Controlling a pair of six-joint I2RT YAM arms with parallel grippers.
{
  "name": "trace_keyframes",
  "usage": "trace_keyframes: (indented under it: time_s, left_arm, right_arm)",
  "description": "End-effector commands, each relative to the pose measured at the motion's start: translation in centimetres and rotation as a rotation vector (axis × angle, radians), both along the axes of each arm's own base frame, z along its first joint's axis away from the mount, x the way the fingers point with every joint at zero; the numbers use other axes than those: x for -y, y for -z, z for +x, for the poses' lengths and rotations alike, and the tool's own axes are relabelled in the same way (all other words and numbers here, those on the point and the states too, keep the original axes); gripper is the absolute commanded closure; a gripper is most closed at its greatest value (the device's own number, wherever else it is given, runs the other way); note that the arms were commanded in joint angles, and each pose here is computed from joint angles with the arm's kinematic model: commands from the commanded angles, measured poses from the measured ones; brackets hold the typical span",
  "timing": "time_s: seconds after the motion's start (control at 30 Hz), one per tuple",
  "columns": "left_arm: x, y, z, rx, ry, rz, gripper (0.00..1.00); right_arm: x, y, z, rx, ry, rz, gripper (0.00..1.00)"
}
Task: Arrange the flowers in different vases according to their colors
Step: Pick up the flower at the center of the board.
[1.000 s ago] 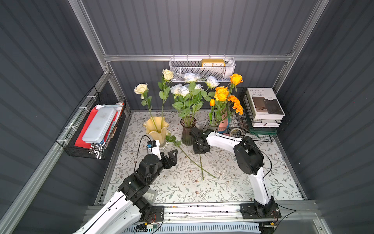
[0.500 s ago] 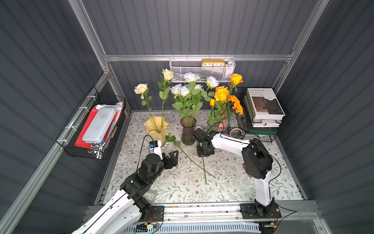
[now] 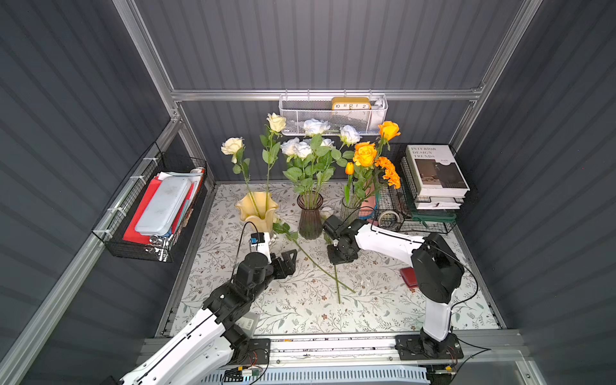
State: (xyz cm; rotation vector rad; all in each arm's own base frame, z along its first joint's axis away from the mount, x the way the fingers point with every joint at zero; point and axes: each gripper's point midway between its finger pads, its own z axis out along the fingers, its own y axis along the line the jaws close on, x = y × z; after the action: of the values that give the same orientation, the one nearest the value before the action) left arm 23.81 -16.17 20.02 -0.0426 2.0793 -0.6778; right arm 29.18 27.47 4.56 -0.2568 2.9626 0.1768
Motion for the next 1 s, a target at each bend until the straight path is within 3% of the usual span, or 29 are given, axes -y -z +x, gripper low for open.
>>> trace_keyframes:
  time_s: [0.0,0.23,0.47,0.73,0.97]
  left_arm:
    - [0.0,0.3,-0.1,0.004,0.011,-0.006,0.11]
    - [0.2,0.7,-0.2,0.001,0.021,-0.005,0.11]
    - [0.1,0.7,-0.4,0.001,0.02,-0.009,0.11]
    - [0.1,0.7,-0.3,0.001,0.017,-0.008,0.11]
    - [0.0,0.6,-0.3,0.003,0.016,-0.011,0.11]
  right_arm:
    - [-0.1,0.4,-1.7,-0.049,0.003,0.008,0.64]
    - [-0.5,1.7,-3.6,-0.094,-0.006,-0.005,0.64]
    - [0.0,3.3,-5.0,-0.147,-0.001,-0.055,0.73]
    - [1.2,5.2,-6.2,-0.183,0.012,-0.101,0.76]
    - [1.9,5.8,-6.1,-0.18,0.016,-0.141,0.96]
